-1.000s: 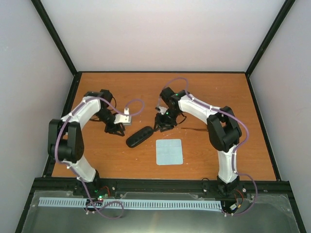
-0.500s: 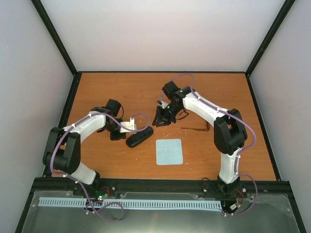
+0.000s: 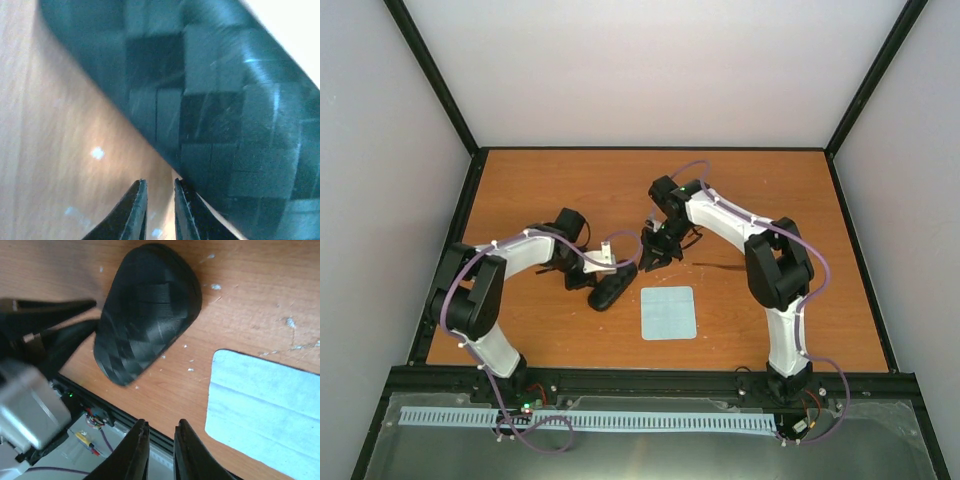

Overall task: Organize the sunglasses
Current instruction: Move the sunglasses case to the center of the board, then pick up the sunglasses case at the center of the board.

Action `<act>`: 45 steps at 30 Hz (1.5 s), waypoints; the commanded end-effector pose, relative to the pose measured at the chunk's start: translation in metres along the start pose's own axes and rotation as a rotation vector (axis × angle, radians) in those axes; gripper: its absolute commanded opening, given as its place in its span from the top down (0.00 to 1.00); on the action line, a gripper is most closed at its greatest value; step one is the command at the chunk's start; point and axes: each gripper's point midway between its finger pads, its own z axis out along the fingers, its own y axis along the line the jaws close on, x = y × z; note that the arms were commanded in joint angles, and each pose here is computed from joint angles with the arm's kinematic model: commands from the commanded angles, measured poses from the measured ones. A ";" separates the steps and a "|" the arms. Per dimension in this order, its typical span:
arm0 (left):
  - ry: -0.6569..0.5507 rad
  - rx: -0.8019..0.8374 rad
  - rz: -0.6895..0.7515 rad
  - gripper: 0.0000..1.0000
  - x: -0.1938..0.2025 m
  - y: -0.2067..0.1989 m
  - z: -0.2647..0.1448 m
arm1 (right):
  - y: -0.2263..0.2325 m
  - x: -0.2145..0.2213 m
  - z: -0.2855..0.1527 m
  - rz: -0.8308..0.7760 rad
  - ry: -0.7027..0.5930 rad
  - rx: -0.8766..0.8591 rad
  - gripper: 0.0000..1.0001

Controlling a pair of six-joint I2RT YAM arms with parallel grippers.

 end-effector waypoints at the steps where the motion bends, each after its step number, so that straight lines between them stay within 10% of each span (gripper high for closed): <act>1: -0.114 0.139 -0.014 0.81 -0.041 -0.034 0.006 | -0.008 -0.004 0.008 0.023 0.017 0.061 0.86; 14: -0.086 0.034 -0.052 0.81 -0.025 -0.026 -0.002 | 0.010 0.009 -0.006 -0.202 0.021 0.254 0.50; 28: -0.393 -0.170 -0.406 0.73 0.036 0.063 -0.107 | 0.006 0.026 0.001 -0.528 0.030 0.549 0.28; 45: -0.474 -0.257 -0.542 0.72 0.040 0.088 -0.131 | 0.015 0.019 0.066 -0.495 0.051 0.618 0.27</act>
